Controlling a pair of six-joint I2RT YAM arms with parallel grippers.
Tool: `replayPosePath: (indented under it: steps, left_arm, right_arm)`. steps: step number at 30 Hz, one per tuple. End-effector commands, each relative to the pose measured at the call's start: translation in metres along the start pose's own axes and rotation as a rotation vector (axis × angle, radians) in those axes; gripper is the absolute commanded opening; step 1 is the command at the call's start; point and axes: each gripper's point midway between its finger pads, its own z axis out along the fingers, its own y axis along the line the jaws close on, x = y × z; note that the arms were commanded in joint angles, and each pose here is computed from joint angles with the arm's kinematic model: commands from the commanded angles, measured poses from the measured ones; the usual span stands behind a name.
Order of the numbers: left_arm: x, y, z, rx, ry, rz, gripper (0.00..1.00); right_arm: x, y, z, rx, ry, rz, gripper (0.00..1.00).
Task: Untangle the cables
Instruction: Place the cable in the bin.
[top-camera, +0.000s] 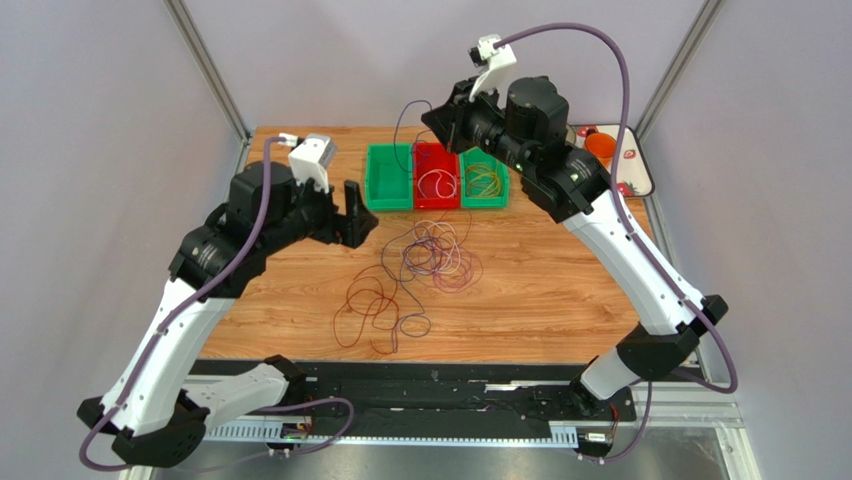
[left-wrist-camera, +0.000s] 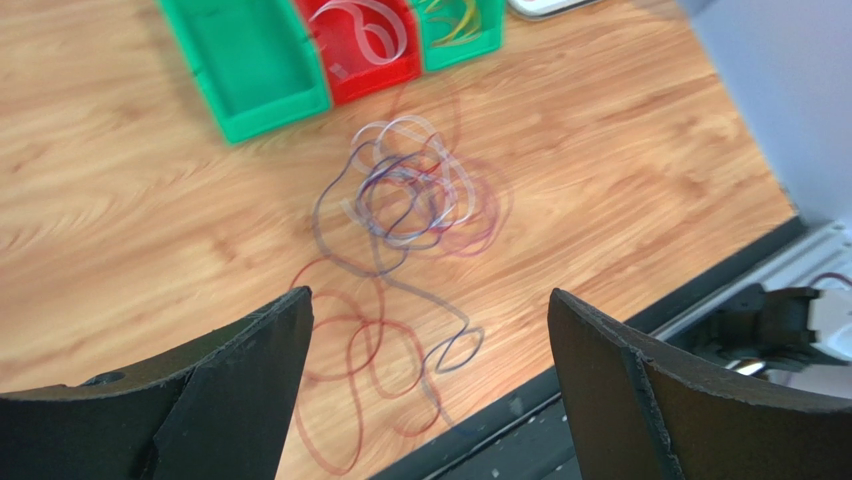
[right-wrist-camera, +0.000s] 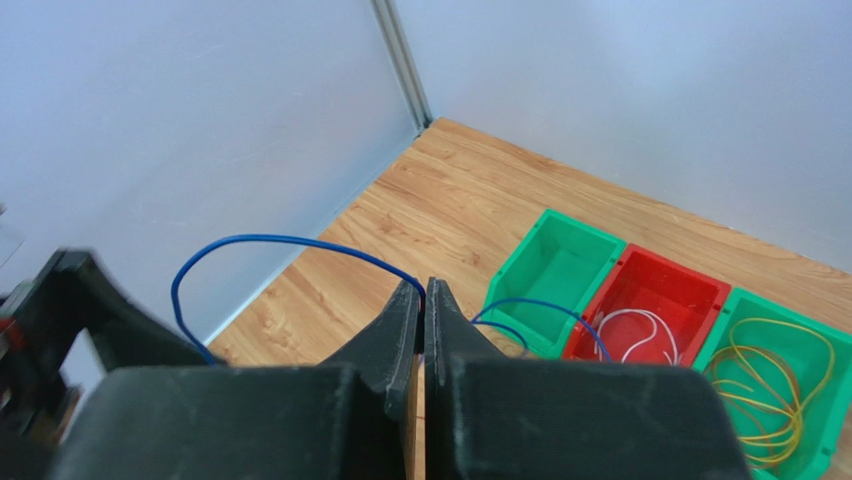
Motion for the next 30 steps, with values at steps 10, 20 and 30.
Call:
replayPosePath:
  steps: [10,20,30]
  left_arm:
    - [0.095,0.071,-0.068,-0.309,0.04,-0.062,0.93]
    - [0.112,0.081,-0.077,-0.319,-0.052,-0.091,0.91]
    - [0.114,0.09,-0.075,-0.357,-0.105,-0.133,0.9]
  right_arm:
    - [-0.003,-0.063,0.082,0.29,-0.056,0.044,0.0]
    - [0.034,-0.091,0.14,0.282,-0.052,0.19,0.0]
    - [0.095,-0.105,0.19,0.281,-0.018,0.387,0.0]
